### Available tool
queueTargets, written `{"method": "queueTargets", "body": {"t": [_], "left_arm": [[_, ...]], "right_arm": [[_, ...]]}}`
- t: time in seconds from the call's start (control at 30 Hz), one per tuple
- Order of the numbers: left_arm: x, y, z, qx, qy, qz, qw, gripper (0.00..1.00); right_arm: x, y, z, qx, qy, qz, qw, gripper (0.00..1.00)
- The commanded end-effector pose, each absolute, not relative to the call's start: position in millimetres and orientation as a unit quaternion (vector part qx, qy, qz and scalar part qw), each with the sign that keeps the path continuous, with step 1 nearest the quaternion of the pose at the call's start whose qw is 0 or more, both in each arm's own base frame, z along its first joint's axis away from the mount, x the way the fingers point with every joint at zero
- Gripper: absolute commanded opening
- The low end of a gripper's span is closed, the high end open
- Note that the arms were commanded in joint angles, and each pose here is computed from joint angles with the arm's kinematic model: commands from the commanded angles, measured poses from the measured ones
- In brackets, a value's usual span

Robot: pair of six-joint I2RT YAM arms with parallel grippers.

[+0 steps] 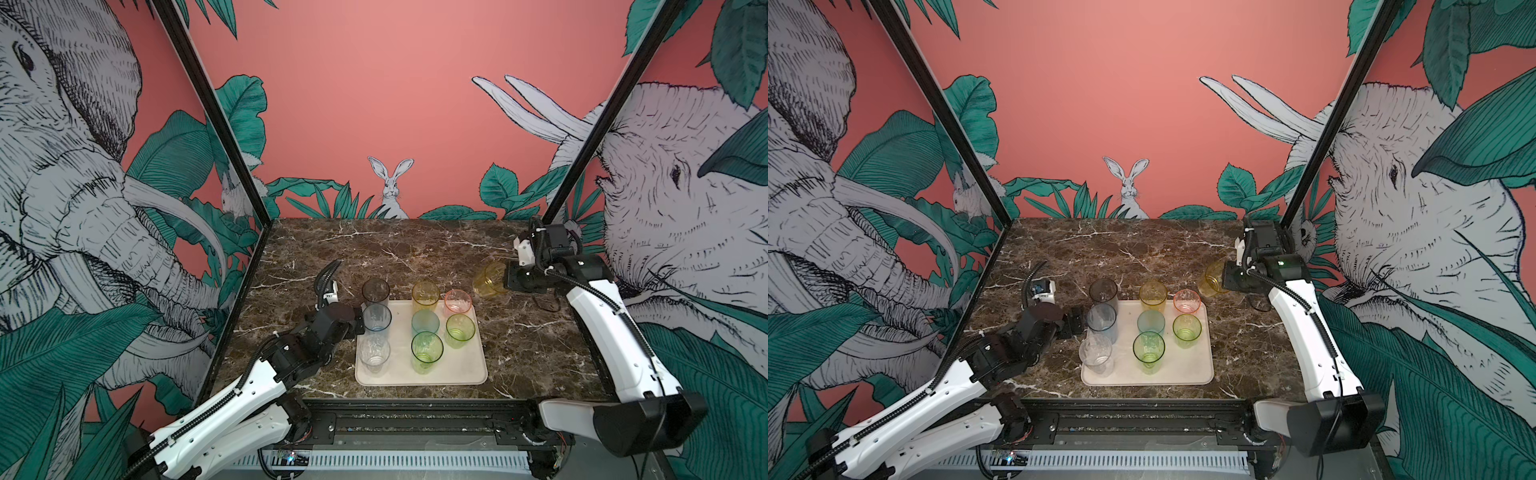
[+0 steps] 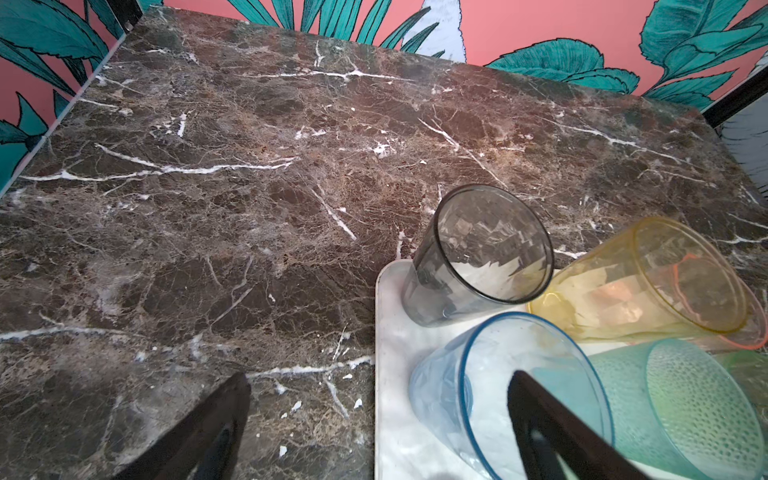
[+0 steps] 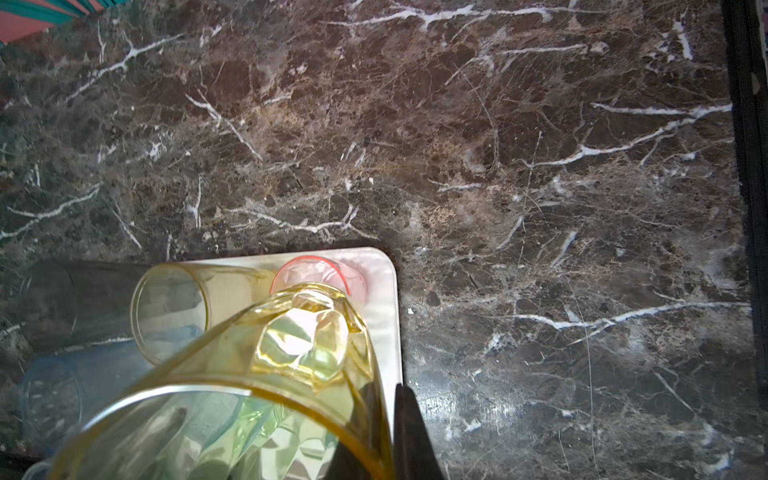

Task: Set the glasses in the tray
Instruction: 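Lift the yellow glass with the right gripper and carry it toward the tray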

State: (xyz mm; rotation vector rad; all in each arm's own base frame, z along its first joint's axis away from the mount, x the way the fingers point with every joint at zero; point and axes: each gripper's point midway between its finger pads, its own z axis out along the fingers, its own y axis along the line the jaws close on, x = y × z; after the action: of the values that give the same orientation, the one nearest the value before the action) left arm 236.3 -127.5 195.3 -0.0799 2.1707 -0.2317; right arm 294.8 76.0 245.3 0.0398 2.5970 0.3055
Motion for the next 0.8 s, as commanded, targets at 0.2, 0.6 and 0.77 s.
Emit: {"method": "queueTargets", "body": {"t": [0.2,0.6,0.77], "left_arm": [[234,-126,194,-0.046,0.884,-0.103,0.454,0.97],[233,-126,193,-0.053,0.884,-0.110,0.451,0.97],[232,-127,190,-0.056,0.885,-0.115,0.447,0.97]], "right_arm": [[235,82,223,-0.011,0.973,0.104,0.205,0.00],[189,96,209,-0.034,0.977,0.112,0.180,0.00],[180,99,202,-0.040,0.978,0.099,0.181,0.00]]}}
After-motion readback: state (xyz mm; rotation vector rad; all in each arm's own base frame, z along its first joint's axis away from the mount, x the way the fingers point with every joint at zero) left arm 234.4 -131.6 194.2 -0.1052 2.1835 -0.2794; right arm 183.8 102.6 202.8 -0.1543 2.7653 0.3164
